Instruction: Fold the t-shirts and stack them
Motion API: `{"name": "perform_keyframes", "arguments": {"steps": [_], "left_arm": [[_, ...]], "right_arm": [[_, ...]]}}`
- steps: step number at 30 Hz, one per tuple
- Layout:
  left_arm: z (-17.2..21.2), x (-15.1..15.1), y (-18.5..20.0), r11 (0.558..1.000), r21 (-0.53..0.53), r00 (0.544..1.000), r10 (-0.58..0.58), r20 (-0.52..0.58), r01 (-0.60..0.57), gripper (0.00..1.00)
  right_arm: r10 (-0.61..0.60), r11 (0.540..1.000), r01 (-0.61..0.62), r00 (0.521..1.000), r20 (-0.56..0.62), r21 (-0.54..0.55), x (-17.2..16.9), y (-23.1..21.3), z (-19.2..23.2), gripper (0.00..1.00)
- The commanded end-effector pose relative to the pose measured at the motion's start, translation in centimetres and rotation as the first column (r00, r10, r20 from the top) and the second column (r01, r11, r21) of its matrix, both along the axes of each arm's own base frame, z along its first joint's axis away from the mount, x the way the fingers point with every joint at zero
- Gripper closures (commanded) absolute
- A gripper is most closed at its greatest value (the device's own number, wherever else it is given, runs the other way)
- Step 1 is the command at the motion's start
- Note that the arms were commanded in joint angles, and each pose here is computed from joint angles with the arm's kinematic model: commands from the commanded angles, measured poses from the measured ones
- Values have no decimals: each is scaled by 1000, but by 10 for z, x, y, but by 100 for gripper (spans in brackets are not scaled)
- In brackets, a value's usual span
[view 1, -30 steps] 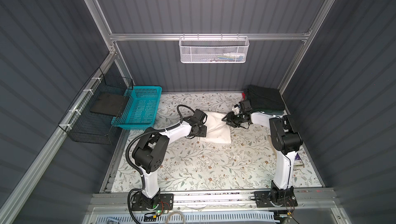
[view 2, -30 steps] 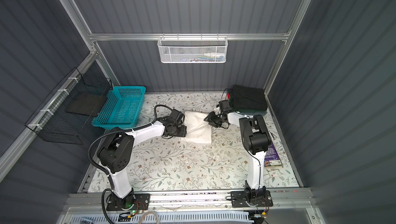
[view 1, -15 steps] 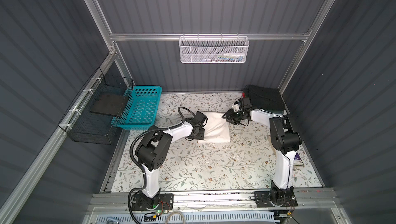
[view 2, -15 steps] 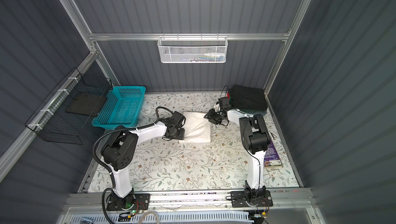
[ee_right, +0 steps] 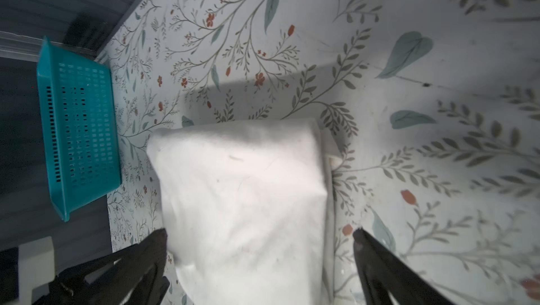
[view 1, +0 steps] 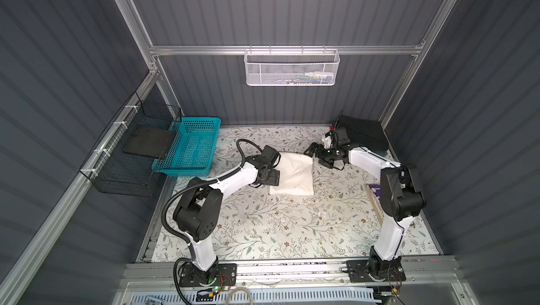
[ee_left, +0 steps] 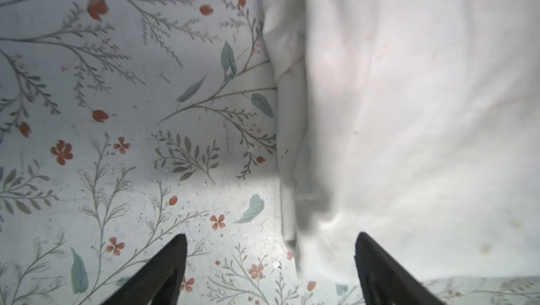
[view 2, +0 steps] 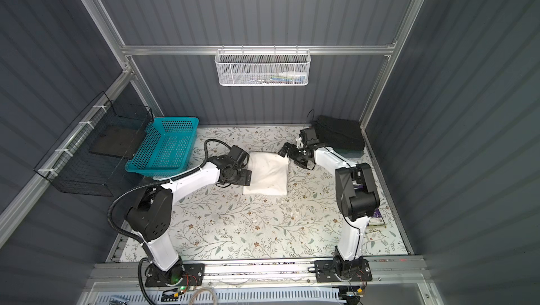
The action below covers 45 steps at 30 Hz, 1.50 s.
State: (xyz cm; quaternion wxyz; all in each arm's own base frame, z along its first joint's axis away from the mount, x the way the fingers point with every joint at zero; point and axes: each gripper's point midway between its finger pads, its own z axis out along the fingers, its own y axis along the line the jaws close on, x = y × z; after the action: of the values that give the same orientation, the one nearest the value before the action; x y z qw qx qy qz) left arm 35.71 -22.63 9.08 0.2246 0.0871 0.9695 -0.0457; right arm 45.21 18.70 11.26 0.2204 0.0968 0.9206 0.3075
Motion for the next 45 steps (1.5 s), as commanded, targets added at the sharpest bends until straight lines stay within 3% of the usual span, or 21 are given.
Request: {"name": "perform_keyframes", "arguments": {"steps": [1,6,10,18,27,45], "left_arm": [[35,4,2,999,-45,998,6,56,-3,0],[54,6,1,989,-146,996,22,86,-9,0],[57,9,4,970,-239,997,51,57,-36,0],[45,11,6,927,-365,997,79,-26,-83,0],[39,10,13,923,-369,994,105,-38,-112,0],[22,-3,33,927,-339,987,156,-39,-160,0]], "right_arm": [[-17,1000,16,1000,-25,-26,-24,-9,-7,1],[-13,997,18,998,-60,78,-50,-2,-26,1],[-11,989,24,996,-85,144,-58,5,-38,7],[-24,990,46,987,-159,133,-62,11,-68,19],[-22,1000,25,976,-218,10,-69,26,-92,29],[-13,998,-2,967,-255,-56,-71,30,-112,53]]}}
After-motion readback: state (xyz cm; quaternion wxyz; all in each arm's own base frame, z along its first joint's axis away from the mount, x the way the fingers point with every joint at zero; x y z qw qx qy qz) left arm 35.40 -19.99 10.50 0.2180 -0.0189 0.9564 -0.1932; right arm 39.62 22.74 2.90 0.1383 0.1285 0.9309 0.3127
